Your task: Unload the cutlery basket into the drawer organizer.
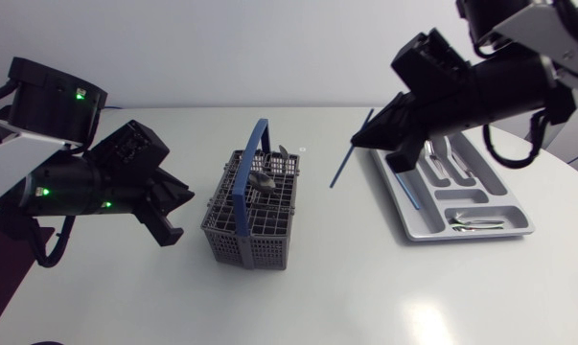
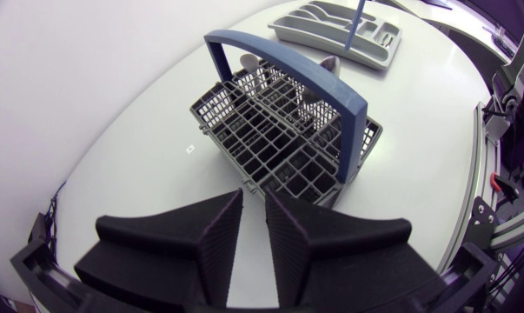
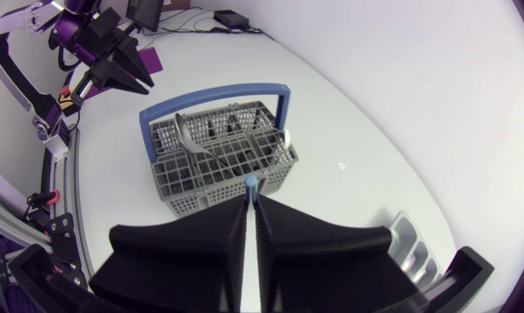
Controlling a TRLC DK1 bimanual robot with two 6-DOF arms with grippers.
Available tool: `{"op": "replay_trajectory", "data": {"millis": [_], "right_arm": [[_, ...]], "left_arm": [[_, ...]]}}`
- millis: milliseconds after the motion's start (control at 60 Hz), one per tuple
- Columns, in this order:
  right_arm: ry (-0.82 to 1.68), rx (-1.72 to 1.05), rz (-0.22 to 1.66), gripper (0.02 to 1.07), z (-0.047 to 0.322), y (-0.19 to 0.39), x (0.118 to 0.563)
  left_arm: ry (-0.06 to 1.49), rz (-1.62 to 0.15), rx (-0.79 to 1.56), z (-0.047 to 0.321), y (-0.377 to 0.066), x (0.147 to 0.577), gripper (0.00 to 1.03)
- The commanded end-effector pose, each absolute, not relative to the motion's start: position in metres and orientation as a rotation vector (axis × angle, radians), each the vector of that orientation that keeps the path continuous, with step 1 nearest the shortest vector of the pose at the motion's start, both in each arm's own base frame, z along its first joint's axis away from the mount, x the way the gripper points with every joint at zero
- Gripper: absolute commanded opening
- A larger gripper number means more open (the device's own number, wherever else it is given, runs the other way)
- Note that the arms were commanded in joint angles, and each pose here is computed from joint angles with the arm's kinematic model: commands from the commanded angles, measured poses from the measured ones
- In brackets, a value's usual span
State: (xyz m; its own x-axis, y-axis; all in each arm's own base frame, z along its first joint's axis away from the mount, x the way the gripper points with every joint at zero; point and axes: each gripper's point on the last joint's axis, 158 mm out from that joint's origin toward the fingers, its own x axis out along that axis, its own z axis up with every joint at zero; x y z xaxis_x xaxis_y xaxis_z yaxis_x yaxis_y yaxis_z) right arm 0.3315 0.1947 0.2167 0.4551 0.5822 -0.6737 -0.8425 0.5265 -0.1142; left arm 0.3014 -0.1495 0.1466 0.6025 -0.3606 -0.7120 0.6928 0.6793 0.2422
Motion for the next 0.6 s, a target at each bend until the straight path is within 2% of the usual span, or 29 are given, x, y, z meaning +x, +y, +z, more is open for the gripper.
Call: {"op": "replay_trajectory", "data": {"millis": [0,333,583], "right_arm": [[0.636,-0.506,0.866,0.07,0.226,0.167,0.340],[0.906,-0.446,0.675,0.07,0.186,0.051,0.368],[1.042,-0.385,0.630,0.07,0.156,0.020,0.384]], "left_arm": [[0.644,-0.651,0.519,0.163,-0.154,0.301,0.21],[0.636,-0.666,0.523,0.166,-0.160,0.299,0.21],[0.636,-0.669,0.524,0.169,-0.162,0.298,0.21]]}}
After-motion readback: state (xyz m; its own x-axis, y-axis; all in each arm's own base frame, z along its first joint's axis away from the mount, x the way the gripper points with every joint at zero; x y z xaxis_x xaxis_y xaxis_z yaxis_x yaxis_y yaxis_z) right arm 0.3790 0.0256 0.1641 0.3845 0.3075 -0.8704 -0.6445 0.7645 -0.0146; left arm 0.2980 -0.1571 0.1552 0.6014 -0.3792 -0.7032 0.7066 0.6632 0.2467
